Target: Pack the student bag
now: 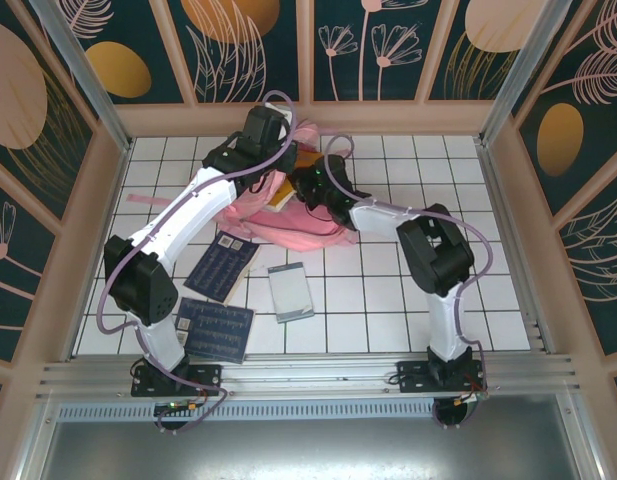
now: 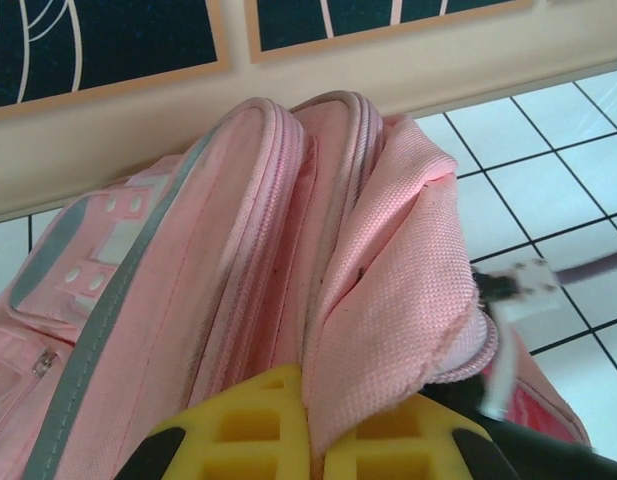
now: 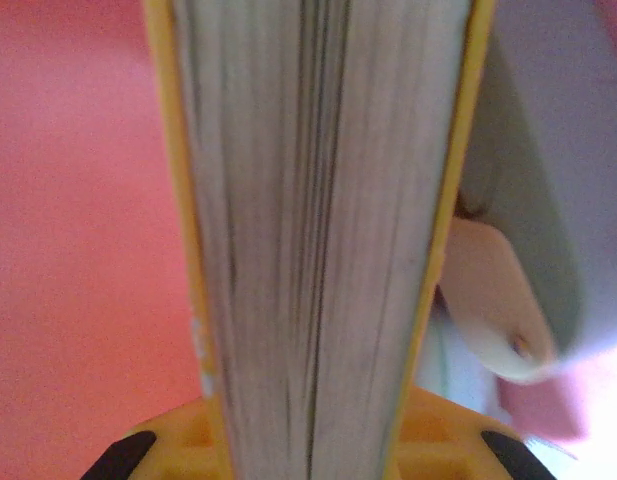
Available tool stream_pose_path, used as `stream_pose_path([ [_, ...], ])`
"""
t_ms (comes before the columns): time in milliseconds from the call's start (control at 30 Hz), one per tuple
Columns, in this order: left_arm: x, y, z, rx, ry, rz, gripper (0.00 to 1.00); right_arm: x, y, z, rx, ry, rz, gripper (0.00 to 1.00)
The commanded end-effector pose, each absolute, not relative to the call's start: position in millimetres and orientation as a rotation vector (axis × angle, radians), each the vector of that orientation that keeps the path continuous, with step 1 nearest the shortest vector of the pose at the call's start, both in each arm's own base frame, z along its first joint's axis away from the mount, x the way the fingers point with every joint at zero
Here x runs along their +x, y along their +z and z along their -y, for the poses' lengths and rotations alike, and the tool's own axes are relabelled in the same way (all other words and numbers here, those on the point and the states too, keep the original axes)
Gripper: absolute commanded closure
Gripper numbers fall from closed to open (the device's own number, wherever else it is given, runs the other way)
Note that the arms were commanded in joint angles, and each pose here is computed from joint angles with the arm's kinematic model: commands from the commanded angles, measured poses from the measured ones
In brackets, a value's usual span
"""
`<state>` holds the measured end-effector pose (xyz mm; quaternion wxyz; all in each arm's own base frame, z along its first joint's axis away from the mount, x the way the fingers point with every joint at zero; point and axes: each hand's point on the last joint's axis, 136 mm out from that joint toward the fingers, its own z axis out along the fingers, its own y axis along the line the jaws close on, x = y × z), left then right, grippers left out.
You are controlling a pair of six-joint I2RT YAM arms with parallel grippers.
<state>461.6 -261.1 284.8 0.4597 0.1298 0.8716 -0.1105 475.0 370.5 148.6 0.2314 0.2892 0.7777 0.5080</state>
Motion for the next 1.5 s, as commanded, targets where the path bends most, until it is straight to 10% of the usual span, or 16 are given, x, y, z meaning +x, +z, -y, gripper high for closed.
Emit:
stream_pose_path([
  [0,459.3,370.0,270.0,0.267,-0.425,-1.898,1.00,515.6,184.9,-384.4,0.791,1.441,-1.986,1.00],
  [400,462.5,374.6,249.1,0.198,-0.494,-1.900,1.00,532.5,201.7,-414.5,0.580,1.394,-1.993,0.25],
  [933,472.2,354.8,242.2,0.167,-0.611,-1.940,1.00,446.8,269.3,-370.2,0.079,1.227,-1.955,0.23],
  [1200,493.3,281.0,286.0,0.251,-0.759,-2.115,0.96,397.9,231.9,-237.6,0.393,0.803,-2.022,0.29],
  [1467,487.5,247.6,315.1,0.275,-0.836,-2.216,0.53,352.0,257.2,-181.7,0.305,0.595,-1.957,0.29],
])
